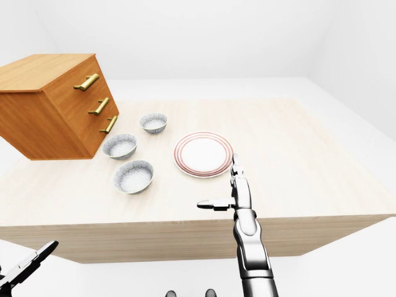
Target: Put the bowl at the front on the plate.
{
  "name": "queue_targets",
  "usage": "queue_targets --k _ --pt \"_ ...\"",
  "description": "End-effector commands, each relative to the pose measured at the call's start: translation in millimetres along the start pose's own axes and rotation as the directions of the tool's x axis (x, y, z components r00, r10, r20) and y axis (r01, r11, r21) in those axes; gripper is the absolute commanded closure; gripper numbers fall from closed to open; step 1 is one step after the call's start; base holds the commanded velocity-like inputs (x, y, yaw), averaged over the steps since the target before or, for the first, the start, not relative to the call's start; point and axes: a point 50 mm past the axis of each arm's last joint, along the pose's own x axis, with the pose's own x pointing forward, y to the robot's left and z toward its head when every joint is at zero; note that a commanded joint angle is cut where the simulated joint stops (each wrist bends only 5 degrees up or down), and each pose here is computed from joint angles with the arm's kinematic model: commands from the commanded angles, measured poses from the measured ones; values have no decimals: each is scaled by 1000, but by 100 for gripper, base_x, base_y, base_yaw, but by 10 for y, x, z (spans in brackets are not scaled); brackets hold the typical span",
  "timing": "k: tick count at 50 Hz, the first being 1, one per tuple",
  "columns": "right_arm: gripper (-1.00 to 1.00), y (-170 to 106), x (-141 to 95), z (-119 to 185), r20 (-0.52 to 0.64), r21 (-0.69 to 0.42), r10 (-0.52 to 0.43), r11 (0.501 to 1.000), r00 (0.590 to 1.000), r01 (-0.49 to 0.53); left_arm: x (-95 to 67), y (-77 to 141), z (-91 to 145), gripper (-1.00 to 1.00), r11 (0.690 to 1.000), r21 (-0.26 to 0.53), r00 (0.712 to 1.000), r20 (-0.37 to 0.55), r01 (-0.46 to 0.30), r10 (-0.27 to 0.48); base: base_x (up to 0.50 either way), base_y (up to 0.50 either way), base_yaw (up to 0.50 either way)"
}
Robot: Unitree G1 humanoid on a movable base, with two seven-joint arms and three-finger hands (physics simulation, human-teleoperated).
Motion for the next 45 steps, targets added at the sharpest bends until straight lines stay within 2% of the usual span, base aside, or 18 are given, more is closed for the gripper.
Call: queue_targets --k 1,4,20,22,36,45 --pt "-100 2 2 -10 -7 -6 -1 1000 1000 1 7 4 20 -100 1000 -3 1000 8 -3 3 0 0 0" --pt "-100 14 1 6 -9 -17 -1 1000 1000 1 34 24 45 -100 998 -29 998 10 -56 57 0 0 0" --pt "-100 14 6 -5 1 -18 11 1000 1000 -11 27 3 5 -100 999 -20 999 0 -33 33 1 0 0" --pt "-100 18 6 0 3 -18 12 1000 1000 -12 46 -24 -62 -100 999 -16 999 -26 -34 34 34 0 0" --pt "-100 14 19 -25 1 -31 3 1000 1000 -3 24 9 2 -100 999 -48 1000 -5 -20 19 49 0 0" --pt "-100 22 15 -14 1 -33 6 999 1000 -6 37 -11 -44 -100 999 -44 999 -23 -23 22 50 0 0"
